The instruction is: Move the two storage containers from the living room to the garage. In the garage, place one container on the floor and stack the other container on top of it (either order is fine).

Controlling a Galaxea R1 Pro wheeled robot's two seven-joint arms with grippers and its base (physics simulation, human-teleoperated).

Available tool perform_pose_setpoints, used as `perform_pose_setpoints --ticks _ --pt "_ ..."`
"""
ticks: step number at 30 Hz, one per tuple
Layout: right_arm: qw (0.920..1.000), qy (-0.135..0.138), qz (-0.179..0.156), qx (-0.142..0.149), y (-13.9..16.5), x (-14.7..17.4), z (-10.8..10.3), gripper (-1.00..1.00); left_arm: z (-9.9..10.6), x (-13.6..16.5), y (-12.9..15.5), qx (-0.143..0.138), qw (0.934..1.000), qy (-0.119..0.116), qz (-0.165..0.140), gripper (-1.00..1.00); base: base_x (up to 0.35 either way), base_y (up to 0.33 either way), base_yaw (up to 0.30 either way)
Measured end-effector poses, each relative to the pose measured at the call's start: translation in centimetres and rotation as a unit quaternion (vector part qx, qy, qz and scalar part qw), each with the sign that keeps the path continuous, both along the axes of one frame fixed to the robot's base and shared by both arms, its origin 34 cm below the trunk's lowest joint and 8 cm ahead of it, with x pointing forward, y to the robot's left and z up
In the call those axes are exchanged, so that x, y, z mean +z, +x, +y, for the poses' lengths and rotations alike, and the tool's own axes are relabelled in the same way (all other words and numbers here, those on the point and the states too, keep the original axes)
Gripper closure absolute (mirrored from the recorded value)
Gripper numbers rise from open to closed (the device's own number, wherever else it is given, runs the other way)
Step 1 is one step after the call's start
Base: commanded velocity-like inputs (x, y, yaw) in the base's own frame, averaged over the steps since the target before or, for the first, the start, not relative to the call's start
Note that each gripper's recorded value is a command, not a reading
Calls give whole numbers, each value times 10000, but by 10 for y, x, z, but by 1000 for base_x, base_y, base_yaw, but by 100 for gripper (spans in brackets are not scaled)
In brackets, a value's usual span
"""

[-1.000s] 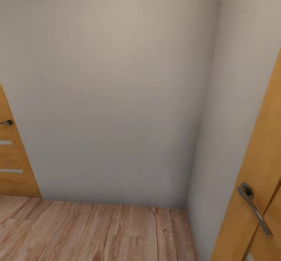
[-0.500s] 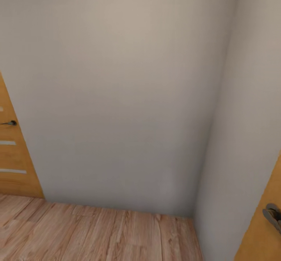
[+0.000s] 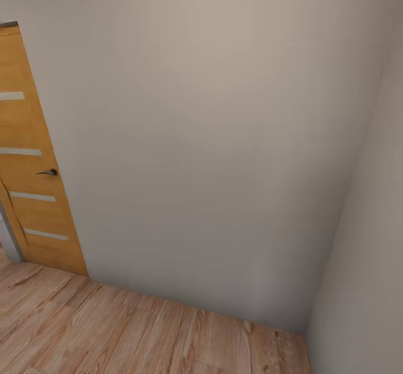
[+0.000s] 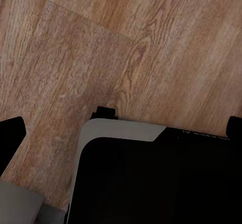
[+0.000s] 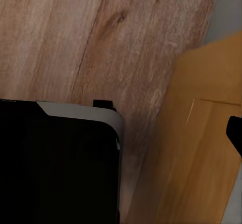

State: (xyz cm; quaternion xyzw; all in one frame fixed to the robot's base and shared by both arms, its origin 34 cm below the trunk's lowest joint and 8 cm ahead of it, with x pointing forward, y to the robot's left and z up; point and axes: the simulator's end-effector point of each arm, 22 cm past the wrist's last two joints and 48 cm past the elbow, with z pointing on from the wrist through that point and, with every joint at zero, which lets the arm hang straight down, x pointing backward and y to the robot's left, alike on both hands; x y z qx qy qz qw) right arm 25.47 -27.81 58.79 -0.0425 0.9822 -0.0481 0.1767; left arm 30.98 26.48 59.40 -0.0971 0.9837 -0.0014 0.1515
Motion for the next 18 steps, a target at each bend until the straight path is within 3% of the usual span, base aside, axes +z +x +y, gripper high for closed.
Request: perform_pose_setpoints --ticks 18 --pt "10000 44 49 -11 -2 -1 3 -100 0 0 0 0 10000 1 -5 -100 160 0 268"
